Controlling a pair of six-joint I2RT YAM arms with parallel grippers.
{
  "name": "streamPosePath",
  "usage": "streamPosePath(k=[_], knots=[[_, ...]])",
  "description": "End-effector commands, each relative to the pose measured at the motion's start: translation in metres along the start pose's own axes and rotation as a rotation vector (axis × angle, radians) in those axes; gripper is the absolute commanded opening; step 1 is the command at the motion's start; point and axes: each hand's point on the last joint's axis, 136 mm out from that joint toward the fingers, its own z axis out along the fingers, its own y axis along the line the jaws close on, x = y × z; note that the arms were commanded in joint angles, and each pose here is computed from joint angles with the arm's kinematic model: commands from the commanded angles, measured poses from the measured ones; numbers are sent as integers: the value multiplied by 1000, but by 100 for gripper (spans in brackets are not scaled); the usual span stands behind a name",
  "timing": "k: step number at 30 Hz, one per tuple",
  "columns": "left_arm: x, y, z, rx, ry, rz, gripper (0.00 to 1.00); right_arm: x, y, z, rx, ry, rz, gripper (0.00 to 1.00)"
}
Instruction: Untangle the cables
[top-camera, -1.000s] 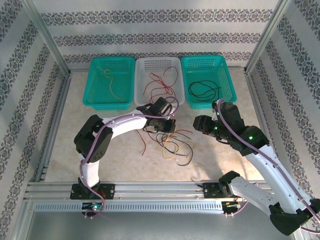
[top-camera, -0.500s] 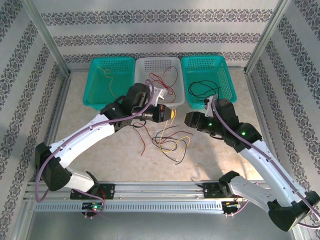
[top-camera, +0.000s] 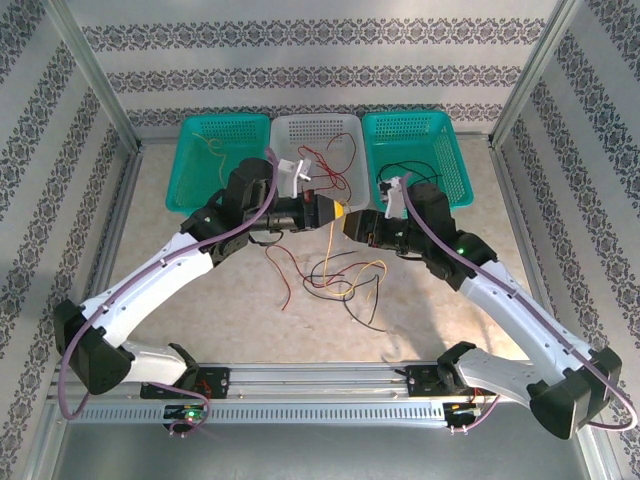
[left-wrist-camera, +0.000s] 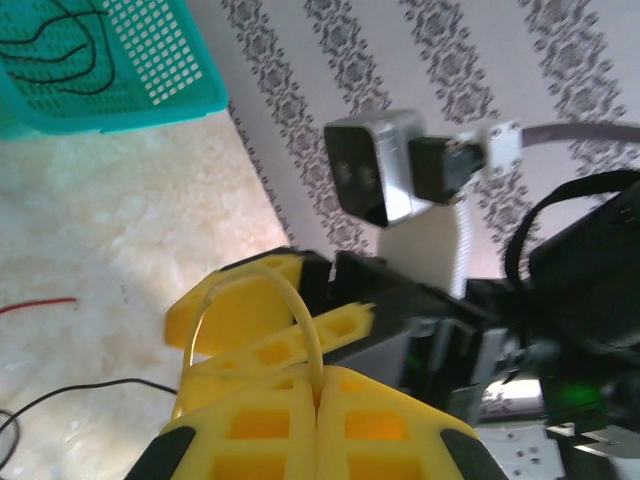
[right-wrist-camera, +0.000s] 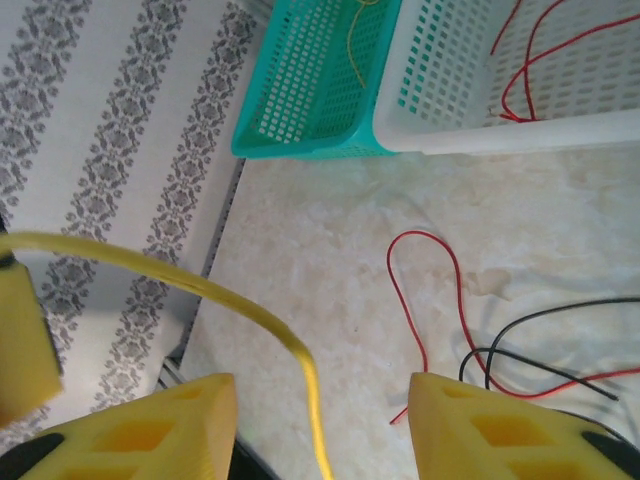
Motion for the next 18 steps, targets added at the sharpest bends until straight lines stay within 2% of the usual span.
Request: streamPosePath(k=[1,6,10,18], knots=[[-10,-21,-11,93,-34,-26,0,-7,7,3,-19,-20,-23,35],[-5,-20,-15,89,-7,-36,0,-30,-1,3,24,-60,-21,16],[6,-9,-13,41,56,-63,0,-50,2,0,39,-94,-47,7],[30,27,-3,-55,141,-139,0,-77,25,-8,32,-133,-108,5]])
